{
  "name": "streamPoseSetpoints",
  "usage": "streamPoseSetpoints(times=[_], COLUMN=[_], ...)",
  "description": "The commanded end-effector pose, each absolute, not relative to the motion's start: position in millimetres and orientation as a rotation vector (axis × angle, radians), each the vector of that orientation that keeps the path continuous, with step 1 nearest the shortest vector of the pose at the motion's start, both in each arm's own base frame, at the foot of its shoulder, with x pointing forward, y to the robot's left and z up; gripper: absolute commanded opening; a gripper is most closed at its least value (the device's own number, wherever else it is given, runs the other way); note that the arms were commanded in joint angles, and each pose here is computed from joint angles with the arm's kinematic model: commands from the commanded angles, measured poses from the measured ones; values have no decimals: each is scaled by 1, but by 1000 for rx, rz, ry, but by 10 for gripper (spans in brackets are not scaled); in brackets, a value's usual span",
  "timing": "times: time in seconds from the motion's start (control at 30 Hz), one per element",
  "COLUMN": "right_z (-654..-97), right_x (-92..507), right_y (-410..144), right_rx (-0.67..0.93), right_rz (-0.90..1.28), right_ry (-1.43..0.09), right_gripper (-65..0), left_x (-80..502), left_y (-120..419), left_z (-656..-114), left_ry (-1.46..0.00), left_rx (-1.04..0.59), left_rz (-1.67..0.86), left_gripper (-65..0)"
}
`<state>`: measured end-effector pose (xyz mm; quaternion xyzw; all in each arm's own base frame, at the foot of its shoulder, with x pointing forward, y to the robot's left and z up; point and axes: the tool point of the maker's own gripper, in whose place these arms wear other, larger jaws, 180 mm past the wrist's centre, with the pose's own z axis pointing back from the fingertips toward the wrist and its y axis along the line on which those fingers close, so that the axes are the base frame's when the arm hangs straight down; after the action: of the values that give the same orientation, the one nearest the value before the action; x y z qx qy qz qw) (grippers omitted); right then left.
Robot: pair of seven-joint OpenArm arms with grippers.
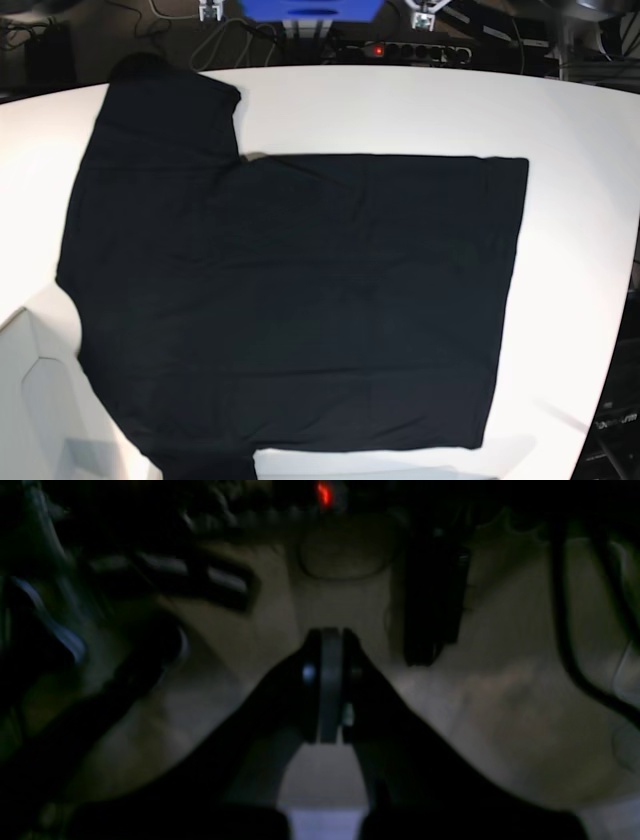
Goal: Fold the T-shirt properly
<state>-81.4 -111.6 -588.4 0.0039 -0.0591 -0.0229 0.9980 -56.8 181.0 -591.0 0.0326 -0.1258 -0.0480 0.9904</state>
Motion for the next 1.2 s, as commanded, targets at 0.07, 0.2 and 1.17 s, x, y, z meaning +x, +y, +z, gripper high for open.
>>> streamPoseSetpoints(times=[0.07,0.2,1.17], right_z=[-555,-502,-378], right_x=[-83,-63,107], right_y=[-116,-128,-169], right_rx=[2,-17,-117], right_rz=[-47,-27,11], right_ry=[-189,-317,-770], right_gripper=[-650,-650,-329], left_x=[-50,-27,169], left_y=[186,192,277], left_z=[-555,-496,-335], left_ry=[-348,-475,-1107], left_rx=[46,-15,18], left_rz=[-68,-27,199], left_gripper=[-650,-650,-326])
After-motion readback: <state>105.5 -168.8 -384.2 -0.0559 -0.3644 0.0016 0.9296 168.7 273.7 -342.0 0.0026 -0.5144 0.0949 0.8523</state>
